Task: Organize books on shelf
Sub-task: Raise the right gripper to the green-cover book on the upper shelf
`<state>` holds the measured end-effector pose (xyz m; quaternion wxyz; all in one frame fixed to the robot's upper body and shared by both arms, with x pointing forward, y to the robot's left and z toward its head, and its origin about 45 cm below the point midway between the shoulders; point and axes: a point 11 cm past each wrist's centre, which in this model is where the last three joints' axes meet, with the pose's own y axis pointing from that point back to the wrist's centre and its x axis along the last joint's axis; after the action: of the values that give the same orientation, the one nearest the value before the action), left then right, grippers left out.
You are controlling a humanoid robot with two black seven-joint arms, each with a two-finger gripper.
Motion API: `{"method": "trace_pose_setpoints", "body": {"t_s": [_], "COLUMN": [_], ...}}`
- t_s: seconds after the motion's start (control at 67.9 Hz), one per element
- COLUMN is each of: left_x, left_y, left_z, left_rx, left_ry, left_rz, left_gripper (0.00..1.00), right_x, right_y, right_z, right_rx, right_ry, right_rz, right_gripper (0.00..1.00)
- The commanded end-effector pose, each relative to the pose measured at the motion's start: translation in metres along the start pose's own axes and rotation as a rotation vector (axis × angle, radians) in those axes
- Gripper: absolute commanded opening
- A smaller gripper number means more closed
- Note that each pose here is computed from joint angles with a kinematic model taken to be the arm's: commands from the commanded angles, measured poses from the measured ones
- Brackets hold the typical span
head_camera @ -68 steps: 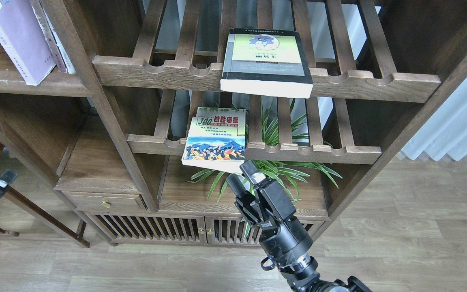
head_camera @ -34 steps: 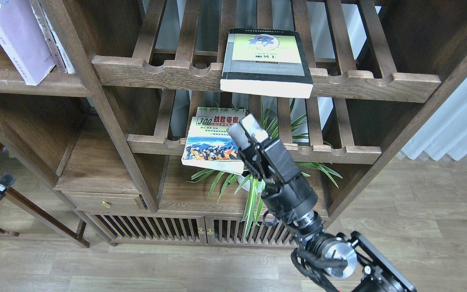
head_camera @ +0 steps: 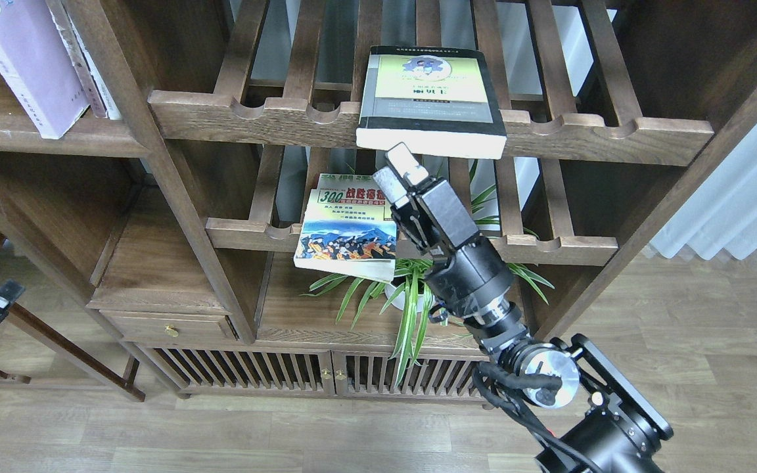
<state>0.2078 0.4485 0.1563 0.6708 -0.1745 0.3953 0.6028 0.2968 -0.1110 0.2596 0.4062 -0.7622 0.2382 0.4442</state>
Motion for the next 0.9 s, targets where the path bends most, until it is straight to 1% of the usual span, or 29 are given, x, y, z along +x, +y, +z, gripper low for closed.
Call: {"method": "trace_pose_setpoints", "body": {"t_s": [0.0,0.648,0.765,0.795,0.81,0.883], "left_x": [0.0,-0.002,-0.002,-0.002,-0.002,-0.002], "left_y": [0.001,0.0,0.0,0.0,0.0,0.0], "left_z": [0.003,0.004,0.004,0.004,0.004,0.005], "left_rx": [-0.008,-0.009,-0.009,-0.009,-0.011,-0.013], "left_ry": [-0.003,-0.005,-0.005,-0.005,-0.005,-0.005], "left_rz": [0.001,-0.006,-0.006,-0.006,-0.007,-0.007], "left_gripper": [0.89,0.89,0.89,0.89,0.89,0.89], "right_x": [-0.002,0.001,0.002,0.002,0.002,0.002], "right_y": [-0.004,-0.011,-0.011,-0.011,-0.01,-0.01], "right_z": [-0.007,-0.031,-0.032,-0.032,-0.035,-0.036], "right_rx": [0.011,0.06,0.063,0.065,0.073,0.077], "right_ry": [0.013,0.049,0.051,0.052,0.053,0.053], "right_rz": [-0.006,0.015,0.017,0.017,0.018,0.019], "right_gripper": [0.99,0.98,0.95,0.94,0.89,0.86]}}
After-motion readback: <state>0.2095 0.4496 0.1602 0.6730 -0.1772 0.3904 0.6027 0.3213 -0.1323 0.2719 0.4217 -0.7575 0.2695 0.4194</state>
